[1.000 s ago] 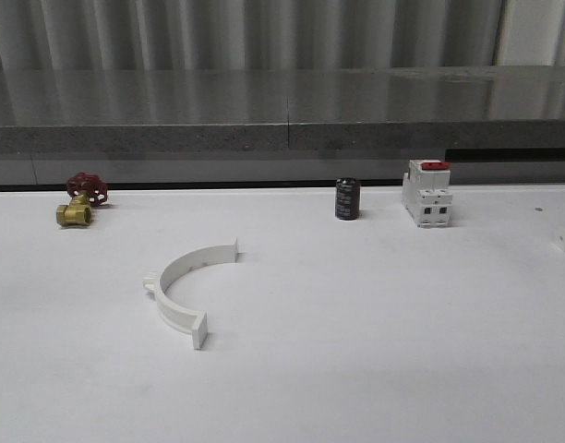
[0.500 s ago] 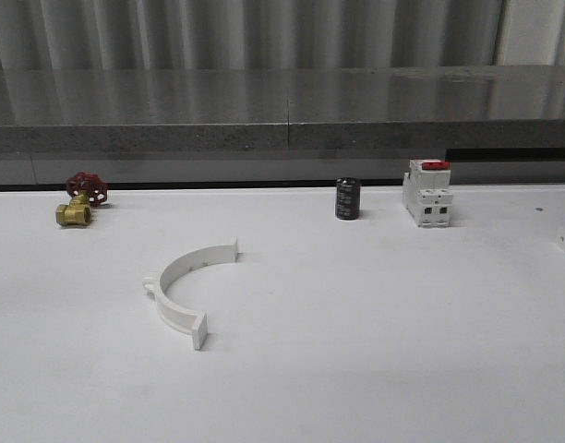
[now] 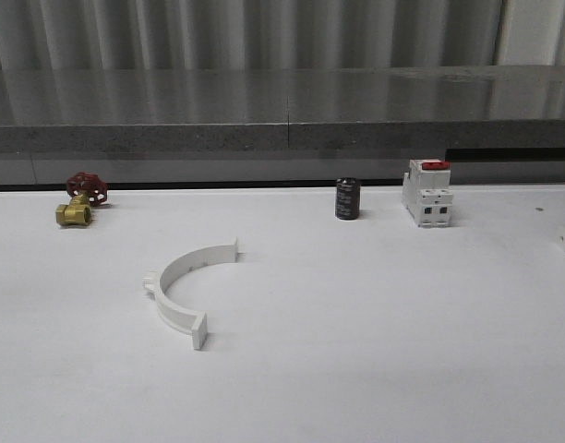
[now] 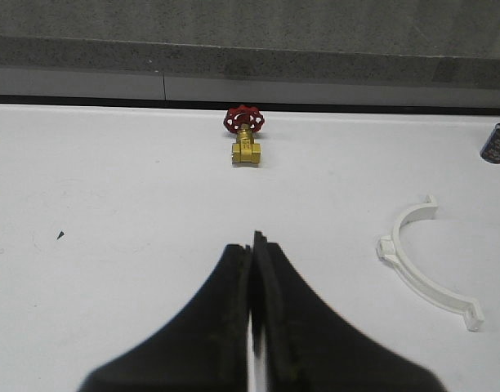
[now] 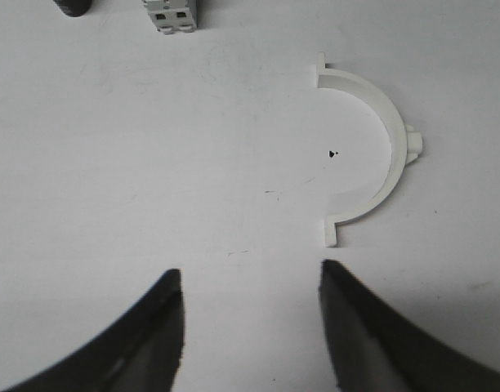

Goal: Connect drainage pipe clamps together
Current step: 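Lower the right gripper onto the second white half-ring and grasp it, then carry the second half-ring with the right gripper toward the first half-ring, then press the held half-ring against the first to close the ring, release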

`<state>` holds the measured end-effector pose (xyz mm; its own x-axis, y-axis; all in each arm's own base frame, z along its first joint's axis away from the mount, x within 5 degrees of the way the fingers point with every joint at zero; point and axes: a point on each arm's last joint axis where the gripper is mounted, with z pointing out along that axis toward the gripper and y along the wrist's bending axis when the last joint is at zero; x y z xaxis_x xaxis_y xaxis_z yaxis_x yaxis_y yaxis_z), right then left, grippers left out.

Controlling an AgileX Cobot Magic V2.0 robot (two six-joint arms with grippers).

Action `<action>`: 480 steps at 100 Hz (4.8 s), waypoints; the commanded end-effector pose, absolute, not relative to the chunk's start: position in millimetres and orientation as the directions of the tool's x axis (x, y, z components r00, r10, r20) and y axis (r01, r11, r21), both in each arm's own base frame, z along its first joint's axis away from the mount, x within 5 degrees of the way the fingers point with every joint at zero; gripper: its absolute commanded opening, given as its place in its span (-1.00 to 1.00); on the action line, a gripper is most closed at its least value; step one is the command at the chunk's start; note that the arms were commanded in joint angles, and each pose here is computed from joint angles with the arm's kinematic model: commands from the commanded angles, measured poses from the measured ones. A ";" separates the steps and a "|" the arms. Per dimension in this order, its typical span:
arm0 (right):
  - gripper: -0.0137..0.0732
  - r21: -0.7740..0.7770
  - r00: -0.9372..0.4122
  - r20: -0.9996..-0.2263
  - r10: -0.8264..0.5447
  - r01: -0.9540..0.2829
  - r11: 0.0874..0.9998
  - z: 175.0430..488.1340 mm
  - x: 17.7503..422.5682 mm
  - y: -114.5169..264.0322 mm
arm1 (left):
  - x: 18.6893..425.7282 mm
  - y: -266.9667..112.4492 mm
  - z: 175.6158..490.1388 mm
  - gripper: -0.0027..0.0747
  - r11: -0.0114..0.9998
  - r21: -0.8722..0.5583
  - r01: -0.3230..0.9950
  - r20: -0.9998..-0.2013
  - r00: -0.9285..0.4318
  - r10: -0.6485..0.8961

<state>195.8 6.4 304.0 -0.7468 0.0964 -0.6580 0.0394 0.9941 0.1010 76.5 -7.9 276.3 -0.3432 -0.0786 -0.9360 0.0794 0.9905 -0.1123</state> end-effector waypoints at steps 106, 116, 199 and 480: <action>0.45 0.000 -0.921 -0.367 0.130 0.139 0.990 195.7 357.9 -87.0 | 78.0 -9.5 290.7 -0.98 0.987 -0.127 0.104 -0.960 -0.264 -0.096; 0.44 0.000 -0.928 -0.350 0.125 0.134 0.991 187.5 359.7 -87.5 | 78.0 -9.5 290.7 -0.98 0.987 -0.127 0.104 -0.960 -0.264 -0.096; -0.71 0.152 -0.915 -0.381 0.133 0.080 0.985 237.1 362.1 -10.7 | 78.0 -9.5 290.7 -0.98 0.987 -0.127 0.104 -0.960 -0.264 -0.096; 0.04 0.240 -0.915 -0.342 0.215 0.137 0.961 190.5 349.2 268.1 | 78.0 -9.5 290.7 -0.98 0.987 -0.127 0.104 -0.960 -0.264 -0.096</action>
<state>347.7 264.1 158.8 -0.9366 0.2141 -0.2775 0.1712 0.9703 0.1709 76.5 -7.9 276.3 -0.3432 -0.0786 -0.9360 0.0794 0.9905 -0.1123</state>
